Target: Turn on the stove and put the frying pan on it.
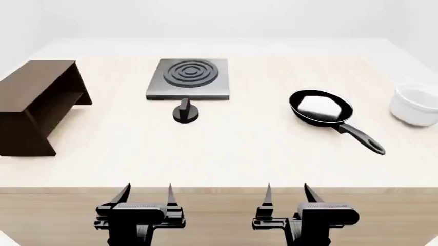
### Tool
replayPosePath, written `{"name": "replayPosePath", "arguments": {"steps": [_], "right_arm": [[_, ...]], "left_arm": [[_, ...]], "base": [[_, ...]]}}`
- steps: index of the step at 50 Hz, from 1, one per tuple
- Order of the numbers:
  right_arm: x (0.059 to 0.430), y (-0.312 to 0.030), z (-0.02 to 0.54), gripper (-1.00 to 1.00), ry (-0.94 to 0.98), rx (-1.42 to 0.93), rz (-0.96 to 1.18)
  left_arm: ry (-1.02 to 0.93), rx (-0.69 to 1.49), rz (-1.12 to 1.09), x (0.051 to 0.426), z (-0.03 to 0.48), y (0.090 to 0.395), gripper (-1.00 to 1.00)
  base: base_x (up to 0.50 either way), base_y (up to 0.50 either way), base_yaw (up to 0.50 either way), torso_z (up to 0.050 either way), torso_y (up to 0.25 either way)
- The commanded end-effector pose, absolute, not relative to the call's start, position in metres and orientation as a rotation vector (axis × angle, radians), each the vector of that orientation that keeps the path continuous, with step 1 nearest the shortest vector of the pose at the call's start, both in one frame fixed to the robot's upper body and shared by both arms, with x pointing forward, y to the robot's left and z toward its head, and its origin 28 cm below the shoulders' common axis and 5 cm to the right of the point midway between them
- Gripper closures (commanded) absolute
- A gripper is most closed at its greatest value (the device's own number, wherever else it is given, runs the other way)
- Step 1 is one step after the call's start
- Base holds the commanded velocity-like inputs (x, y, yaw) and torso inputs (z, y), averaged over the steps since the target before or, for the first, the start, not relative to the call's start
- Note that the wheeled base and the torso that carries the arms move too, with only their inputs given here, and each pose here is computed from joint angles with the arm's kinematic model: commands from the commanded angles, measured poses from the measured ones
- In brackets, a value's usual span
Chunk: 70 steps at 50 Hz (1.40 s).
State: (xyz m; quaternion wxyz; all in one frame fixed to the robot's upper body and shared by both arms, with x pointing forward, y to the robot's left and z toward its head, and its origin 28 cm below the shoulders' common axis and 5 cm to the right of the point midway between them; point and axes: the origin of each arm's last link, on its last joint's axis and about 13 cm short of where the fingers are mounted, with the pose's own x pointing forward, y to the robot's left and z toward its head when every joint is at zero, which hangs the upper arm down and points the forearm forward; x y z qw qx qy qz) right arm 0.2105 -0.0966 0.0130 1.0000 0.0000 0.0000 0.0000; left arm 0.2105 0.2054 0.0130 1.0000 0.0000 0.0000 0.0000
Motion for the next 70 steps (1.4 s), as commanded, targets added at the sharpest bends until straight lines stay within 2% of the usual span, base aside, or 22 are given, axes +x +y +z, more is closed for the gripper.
{"name": "replayPosePath", "arguments": {"steps": [1,23,38,41,70], "right_arm": [[0.209,-0.096,0.013,-1.00,-0.005,-0.015,0.001],[0.211,-0.097,0.014,-1.00,0.015,0.030,0.016],[0.212,-0.105,0.087,-1.00,-0.134,0.039,-0.001],[0.209,-0.107,0.096,-1.00,-0.188,0.037,0.001],[0.213,-0.112,0.099,-1.00,-0.175,0.084,-0.009]], "left_arm": [[0.006,-0.003,0.008,0.210,0.011,0.206,-1.00],[0.041,-0.005,0.006,0.213,0.013,0.207,-1.00],[-0.061,0.017,0.013,0.218,0.082,0.213,-1.00],[-0.074,0.017,0.011,0.216,0.087,0.213,-1.00],[-0.060,0.020,0.010,0.217,0.084,0.214,-1.00]], "base": [[0.00,0.00,0.00,0.000,0.000],[0.00,0.00,0.00,0.000,0.000],[0.02,0.00,0.00,0.000,0.000],[0.37,0.00,0.00,0.000,0.000],[0.50,0.00,0.00,0.000,0.000]]}}
